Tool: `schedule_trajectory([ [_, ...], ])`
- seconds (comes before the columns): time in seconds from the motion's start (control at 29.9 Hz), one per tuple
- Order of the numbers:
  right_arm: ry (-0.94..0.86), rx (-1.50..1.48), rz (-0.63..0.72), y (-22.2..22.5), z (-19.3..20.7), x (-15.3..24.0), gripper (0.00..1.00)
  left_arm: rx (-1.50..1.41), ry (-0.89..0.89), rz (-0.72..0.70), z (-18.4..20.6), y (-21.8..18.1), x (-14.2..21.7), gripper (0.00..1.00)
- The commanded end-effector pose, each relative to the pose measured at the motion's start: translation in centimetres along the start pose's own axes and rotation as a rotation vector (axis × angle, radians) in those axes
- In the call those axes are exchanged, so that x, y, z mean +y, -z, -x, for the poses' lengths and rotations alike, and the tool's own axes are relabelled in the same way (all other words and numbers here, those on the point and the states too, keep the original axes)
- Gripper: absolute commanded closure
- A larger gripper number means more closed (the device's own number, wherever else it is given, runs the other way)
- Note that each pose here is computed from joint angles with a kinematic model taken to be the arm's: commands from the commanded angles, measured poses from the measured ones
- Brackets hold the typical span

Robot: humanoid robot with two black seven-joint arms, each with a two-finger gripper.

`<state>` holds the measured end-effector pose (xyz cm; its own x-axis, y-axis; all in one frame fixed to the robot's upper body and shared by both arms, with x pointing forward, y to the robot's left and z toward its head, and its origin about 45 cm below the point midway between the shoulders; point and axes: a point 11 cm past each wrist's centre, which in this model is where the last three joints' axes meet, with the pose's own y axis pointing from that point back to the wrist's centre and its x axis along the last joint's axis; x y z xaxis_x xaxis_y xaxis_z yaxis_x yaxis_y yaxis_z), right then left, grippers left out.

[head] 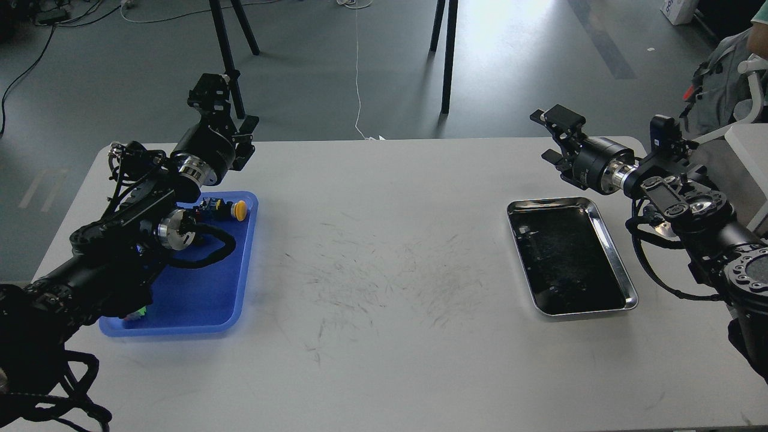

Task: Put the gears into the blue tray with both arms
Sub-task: 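Swing the right gripper forward over the metal tray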

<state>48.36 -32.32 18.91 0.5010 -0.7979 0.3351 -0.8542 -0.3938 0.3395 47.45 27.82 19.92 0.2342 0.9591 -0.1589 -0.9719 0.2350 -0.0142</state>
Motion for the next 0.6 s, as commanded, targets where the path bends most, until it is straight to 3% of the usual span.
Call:
schedule_trajectory([
  [0.0, -0.005, 0.003, -0.001, 0.1, -0.3, 0.1, 0.02, 0.001, -0.001, 0.000, 0.2, 0.0, -0.1, 0.02],
  [0.23, 0.035, 0.017, 0.017, -0.4, 1.0, -0.2, 0.02, 0.003, 0.004, -0.002, 0.6, 0.2, -0.1, 0.02],
  [0.57, 0.153, 0.255, 0.129, -0.4, 1.9, -0.6, 0.02, -0.002, -0.004, -0.008, 0.6, 0.5, -0.1, 0.02],
])
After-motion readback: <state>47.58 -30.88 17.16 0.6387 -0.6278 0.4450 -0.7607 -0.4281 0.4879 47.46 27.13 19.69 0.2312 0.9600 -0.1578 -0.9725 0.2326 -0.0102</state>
